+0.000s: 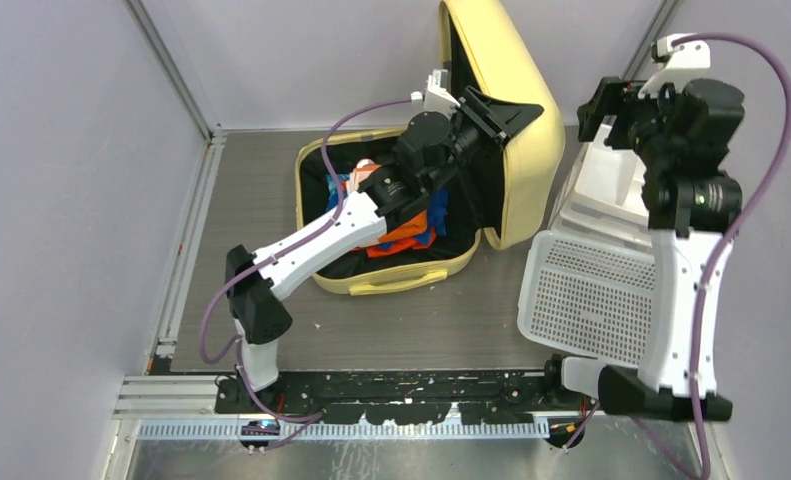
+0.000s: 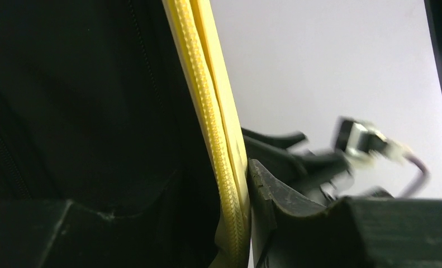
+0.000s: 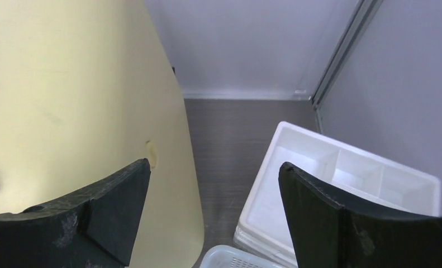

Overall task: Open, take out, and arrange the luggage
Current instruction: Open the luggage at the center of the board.

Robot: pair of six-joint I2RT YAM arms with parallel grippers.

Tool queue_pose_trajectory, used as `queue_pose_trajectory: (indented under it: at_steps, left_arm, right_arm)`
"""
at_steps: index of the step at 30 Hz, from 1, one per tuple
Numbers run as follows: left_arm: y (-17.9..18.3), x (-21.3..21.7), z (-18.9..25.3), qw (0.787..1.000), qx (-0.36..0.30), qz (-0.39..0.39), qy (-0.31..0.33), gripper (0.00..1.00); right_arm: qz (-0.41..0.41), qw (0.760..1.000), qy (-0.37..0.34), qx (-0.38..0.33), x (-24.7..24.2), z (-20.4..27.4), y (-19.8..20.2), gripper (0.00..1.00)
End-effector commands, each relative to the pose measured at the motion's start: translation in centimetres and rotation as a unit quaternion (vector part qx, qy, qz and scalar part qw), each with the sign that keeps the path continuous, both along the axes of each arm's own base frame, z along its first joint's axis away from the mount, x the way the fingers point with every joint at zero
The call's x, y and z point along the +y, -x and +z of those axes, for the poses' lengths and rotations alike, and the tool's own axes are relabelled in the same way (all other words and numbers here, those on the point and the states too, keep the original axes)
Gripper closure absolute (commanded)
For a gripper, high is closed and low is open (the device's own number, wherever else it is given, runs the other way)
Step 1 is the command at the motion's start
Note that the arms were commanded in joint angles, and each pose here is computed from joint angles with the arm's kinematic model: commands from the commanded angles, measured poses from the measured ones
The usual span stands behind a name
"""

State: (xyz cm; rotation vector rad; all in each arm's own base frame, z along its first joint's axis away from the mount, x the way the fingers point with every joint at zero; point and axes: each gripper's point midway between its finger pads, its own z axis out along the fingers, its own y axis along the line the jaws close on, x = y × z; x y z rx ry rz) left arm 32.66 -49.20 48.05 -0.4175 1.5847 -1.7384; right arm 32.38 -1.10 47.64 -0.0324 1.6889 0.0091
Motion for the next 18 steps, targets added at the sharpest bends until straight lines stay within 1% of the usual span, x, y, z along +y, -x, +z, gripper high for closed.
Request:
queue_pose_trajectory:
  at_steps: [1, 3, 7, 9, 13, 15, 18]
  left_arm:
    - [0.0, 0.5, -2.4, 0.998, -0.010, -0.021, -0.064, 0.95]
    - [0.0, 0.4, -2.4, 0.997, -0.018, -0.032, -0.069, 0.91]
    - [0.0, -0.3, -2.7, 0.994, -0.029, -0.069, -0.075, 0.78]
    - [0.0, -0.5, -2.9, 0.993, -0.037, -0.086, -0.078, 0.69]
    - [0.5, -1.2, -2.7, 0.985, -0.074, -0.123, -0.091, 0.52]
    - [1.1, -1.5, -2.7, 0.979, -0.102, -0.148, -0.102, 0.43]
    - [1.7, -1.4, -2.3, 0.970, -0.141, -0.167, -0.111, 0.32]
  right_arm:
    - [0.034, 0.996, -0.064, 0.054, 0.6, -2.4, -3.0, 0.12]
    - [0.061, 0.992, -0.075, 0.081, 1.4, -4.2, -4.3, 0.14]
    - [0.105, 0.983, -0.096, 0.120, 2.7, -7.1, -5.9, 0.17]
    - [0.125, 0.979, -0.102, 0.126, 3.3, -7.6, -6.4, 0.17]
    - [0.132, 0.975, -0.112, 0.139, 3.4, -8.3, -7.5, 0.17]
    - [0.130, 0.974, -0.117, 0.143, 3.2, -8.7, -8.0, 0.17]
    - [0.126, 0.973, -0.123, 0.150, 2.7, -9.3, -8.6, 0.17]
